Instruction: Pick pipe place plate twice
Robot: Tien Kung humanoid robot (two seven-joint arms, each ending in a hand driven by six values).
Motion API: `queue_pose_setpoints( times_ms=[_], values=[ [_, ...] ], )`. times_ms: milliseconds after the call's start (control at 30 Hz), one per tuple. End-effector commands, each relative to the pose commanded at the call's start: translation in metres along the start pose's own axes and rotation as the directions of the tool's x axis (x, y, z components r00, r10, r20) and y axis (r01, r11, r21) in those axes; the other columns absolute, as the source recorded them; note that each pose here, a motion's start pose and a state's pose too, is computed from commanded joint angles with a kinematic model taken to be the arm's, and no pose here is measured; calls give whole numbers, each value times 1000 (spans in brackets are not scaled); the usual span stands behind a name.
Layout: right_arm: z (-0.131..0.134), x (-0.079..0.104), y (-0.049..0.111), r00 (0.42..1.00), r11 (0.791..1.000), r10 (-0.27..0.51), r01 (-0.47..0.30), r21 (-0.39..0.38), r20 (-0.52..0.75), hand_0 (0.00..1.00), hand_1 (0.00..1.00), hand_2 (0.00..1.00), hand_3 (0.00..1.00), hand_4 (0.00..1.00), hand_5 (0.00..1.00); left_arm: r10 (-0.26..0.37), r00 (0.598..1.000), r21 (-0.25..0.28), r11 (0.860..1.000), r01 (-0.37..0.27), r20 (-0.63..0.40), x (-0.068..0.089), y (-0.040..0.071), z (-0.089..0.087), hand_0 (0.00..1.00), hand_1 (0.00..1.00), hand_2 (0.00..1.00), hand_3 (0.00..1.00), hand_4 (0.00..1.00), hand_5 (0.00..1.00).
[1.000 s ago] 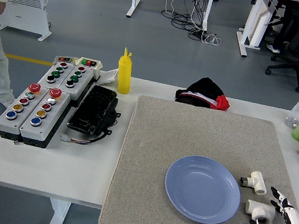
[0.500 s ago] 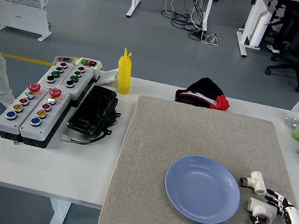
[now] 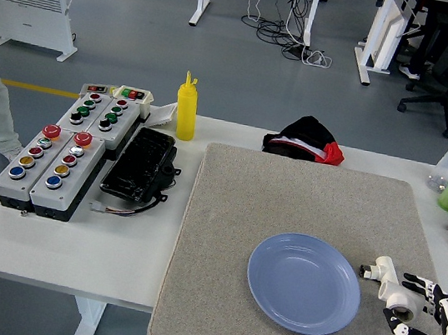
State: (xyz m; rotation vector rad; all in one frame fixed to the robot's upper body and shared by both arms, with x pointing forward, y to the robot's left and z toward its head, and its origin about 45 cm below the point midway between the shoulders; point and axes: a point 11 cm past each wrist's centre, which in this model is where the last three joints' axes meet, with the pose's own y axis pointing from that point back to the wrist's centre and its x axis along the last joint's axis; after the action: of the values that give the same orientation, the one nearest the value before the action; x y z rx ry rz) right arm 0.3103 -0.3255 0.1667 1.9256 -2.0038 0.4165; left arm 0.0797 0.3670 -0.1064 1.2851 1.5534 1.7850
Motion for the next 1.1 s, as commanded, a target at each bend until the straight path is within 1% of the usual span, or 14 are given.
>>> queue_pose_setpoints(
  times_ms=[100, 133, 267, 333, 467, 500, 533, 600, 667, 700, 867, 900, 1067, 1100],
  values=[
    [-17, -7, -3, 1000, 998, -6, 5, 61, 20, 423, 565, 591, 720, 639, 62, -2, 1000, -1, 1000, 2, -1, 0, 0, 1, 586, 570, 598, 584, 471, 998],
    [-19, -8, -3, 1000, 998, -8, 6, 67, 22, 423, 565, 591, 720, 639, 62, -2, 1000, -1, 1000, 2, -1, 0, 0, 1, 586, 570, 598, 584, 471, 998],
    [-37, -26, -10, 998, 992, -43, 37, 121, 40, 423, 565, 591, 720, 639, 62, -3, 1000, -4, 1000, 3, -2, -1, 1, 2, 586, 570, 598, 584, 471, 998],
    [-44, -40, -16, 996, 987, -83, 78, 138, 32, 438, 574, 593, 720, 644, 71, -4, 1000, -6, 1000, 4, -3, -1, 1, 3, 587, 569, 598, 581, 472, 998],
    [-51, -62, -23, 990, 977, -144, 142, 156, 1, 438, 574, 593, 720, 644, 71, -5, 1000, -8, 1000, 5, -5, -1, 2, 4, 587, 569, 598, 581, 472, 998],
    [-52, -67, -25, 987, 975, -162, 161, 156, -10, 537, 633, 608, 723, 642, 65, -5, 1000, -8, 1000, 5, -5, -1, 2, 4, 587, 569, 598, 581, 472, 998],
    [-52, -73, -26, 983, 971, -181, 183, 154, -24, 537, 633, 608, 723, 642, 65, -5, 1000, -8, 1000, 5, -6, -1, 2, 4, 587, 569, 598, 581, 472, 998],
    [-53, -75, -27, 982, 969, -189, 191, 154, -29, 537, 633, 608, 723, 642, 65, -5, 1000, -9, 1000, 5, -6, -2, 2, 4, 587, 569, 598, 581, 472, 998],
    [-52, -87, -32, 969, 960, -229, 240, 143, -91, 537, 633, 608, 723, 642, 65, -6, 1000, -11, 1000, 6, -9, -2, 2, 4, 587, 569, 598, 581, 472, 998],
    [-52, -89, -33, 965, 957, -239, 252, 141, -105, 877, 821, 874, 808, 639, 56, -6, 1000, -11, 1000, 6, -10, -2, 2, 5, 587, 569, 598, 582, 472, 998],
    [-48, -95, -39, 949, 951, -269, 289, 110, -162, 877, 821, 874, 808, 639, 56, -6, 1000, -11, 1000, 6, -10, -3, 2, 5, 587, 569, 598, 582, 472, 998],
    [-47, -95, -39, 946, 950, -274, 294, 101, -171, 995, 906, 998, 939, 725, 141, -7, 1000, -11, 1000, 7, -11, -3, 2, 5, 587, 568, 598, 582, 471, 998],
    [-41, -93, -42, 938, 949, -290, 308, 71, -188, 995, 906, 998, 939, 725, 141, -7, 1000, -7, 1000, 7, -9, -3, 2, 4, 587, 568, 598, 582, 471, 998],
    [-42, -92, -42, 939, 949, -290, 307, 74, -185, 998, 942, 998, 998, 799, 212, -7, 1000, -6, 1000, 7, -8, -3, 2, 4, 587, 568, 597, 583, 472, 998]
  ],
)
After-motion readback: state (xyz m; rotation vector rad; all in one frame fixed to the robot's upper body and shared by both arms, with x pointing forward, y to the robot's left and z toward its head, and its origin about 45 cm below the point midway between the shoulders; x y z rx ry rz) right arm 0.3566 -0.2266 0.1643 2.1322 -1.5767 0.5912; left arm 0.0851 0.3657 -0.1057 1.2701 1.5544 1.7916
